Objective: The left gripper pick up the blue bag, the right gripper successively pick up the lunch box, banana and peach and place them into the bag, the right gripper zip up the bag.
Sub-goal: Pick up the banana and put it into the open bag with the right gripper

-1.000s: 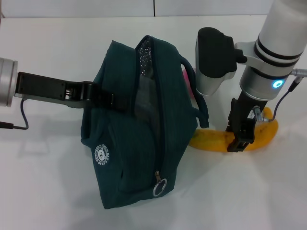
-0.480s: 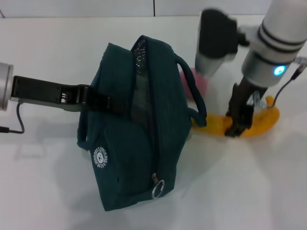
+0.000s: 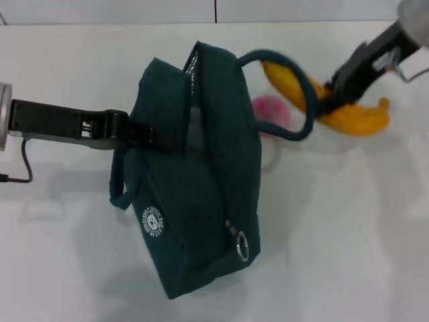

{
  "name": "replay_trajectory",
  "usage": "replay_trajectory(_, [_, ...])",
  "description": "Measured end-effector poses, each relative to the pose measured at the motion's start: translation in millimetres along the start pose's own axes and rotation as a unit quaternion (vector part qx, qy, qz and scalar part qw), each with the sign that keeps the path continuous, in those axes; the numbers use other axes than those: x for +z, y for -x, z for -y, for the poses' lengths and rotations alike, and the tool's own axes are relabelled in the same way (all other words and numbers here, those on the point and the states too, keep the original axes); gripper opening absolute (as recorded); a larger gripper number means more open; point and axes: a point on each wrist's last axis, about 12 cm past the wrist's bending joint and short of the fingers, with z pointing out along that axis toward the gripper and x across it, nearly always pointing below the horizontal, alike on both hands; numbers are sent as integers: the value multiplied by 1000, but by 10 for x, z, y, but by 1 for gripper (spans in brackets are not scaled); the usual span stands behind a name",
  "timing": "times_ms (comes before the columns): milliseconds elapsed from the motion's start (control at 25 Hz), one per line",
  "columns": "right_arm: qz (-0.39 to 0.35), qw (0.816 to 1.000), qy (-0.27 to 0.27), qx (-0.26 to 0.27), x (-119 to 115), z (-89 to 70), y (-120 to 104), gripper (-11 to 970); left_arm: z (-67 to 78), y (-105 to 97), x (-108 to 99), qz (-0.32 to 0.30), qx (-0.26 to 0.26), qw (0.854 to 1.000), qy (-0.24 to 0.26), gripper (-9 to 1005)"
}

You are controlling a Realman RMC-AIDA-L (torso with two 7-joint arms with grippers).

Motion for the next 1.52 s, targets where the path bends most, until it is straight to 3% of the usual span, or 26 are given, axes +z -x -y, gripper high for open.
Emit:
replay_trajectory(160, [115, 992, 36, 35, -204, 28, -65, 414, 13, 3, 10, 1, 2, 1000, -5, 39])
replay_trajectory(240, [193, 978, 67, 36, -340, -15, -71, 414, 10, 0, 14, 2, 1, 1000, -6, 39])
replay_trajectory(280, [193, 978, 67, 36, -340, -15, -71, 414, 8, -2, 15, 2, 0, 1000, -7, 39])
replay_trajectory(400, [338, 933, 127, 5, -543, -147, -126, 415, 9, -2, 19, 1, 0, 1000, -7, 40])
replay_trajectory(560, [426, 888, 169, -25, -540, -260, -238, 415, 12, 2, 39, -1, 0, 1000, -8, 40])
replay_trajectory(800, [503, 835, 220, -29, -393, -334, -406, 416, -8, -13, 35, 2, -4, 1000, -5, 39])
replay_trajectory(1160, [535, 820, 204, -14, -446, -281, -596, 417, -34, -57, 26, 3, -12, 1000, -4, 40])
replay_trajectory(1520, [609, 755, 240, -38, -651, -386, -808, 418, -41, -74, 30, 3, -12, 1000, -4, 40])
